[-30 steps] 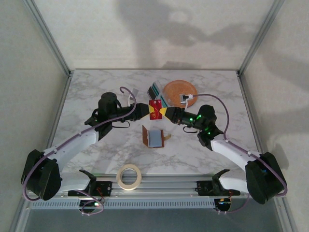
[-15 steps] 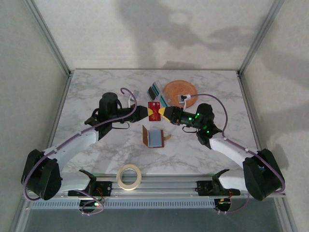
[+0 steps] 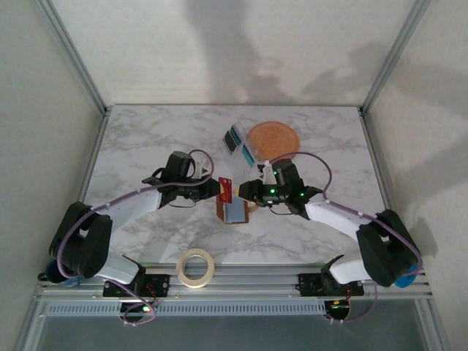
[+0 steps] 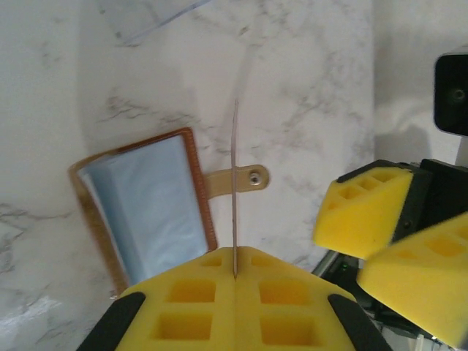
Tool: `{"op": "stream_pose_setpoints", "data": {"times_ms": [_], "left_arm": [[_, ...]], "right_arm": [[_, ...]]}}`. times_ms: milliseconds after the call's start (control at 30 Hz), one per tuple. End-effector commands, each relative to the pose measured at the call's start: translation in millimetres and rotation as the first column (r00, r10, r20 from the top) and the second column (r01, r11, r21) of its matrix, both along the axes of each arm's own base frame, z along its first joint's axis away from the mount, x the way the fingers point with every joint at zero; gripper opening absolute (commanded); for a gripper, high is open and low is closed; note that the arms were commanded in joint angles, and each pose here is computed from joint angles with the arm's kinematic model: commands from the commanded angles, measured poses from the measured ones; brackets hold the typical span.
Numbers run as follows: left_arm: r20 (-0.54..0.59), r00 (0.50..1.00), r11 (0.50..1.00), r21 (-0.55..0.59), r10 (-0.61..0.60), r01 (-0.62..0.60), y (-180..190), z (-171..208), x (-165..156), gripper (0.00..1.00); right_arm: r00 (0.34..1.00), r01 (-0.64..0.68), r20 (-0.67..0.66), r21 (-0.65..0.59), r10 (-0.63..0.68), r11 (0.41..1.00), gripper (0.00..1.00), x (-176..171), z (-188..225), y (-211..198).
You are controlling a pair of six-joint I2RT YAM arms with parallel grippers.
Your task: Put the credit cards into the card holder
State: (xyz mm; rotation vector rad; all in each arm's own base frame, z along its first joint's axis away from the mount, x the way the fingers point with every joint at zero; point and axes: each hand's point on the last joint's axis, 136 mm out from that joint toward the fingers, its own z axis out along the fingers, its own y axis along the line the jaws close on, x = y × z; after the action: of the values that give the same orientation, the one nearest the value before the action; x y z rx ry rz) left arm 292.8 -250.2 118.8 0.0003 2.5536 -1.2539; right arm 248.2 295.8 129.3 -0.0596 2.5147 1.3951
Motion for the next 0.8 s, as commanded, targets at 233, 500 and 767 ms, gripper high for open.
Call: {"op": "stream_pose_setpoints", "data": {"times_ms": [233, 500, 767], "left_arm": [[-0.047, 0.999, 0.993, 0.119, 0.006, 0.0, 19, -44, -6, 0.0], [-0.093, 0.995, 0.986, 0.162, -0.023, 0.038, 23, -67, -14, 0.0], [-0.095, 0.995, 0.978, 0.207, -0.012, 0.032, 30, -76, -10, 0.0]], "right_arm": [[0.995, 0.017, -0.092, -0.097, -0.026, 0.995, 0.33, 1, -52, -4], [0.99, -0.001, -0.142, -0.145, -0.02, 0.989, 0.26, -4, -86, -3], [0.985, 0.001, -0.17, -0.198, -0.035, 0.98, 0.24, -10, -110, -12]]}}
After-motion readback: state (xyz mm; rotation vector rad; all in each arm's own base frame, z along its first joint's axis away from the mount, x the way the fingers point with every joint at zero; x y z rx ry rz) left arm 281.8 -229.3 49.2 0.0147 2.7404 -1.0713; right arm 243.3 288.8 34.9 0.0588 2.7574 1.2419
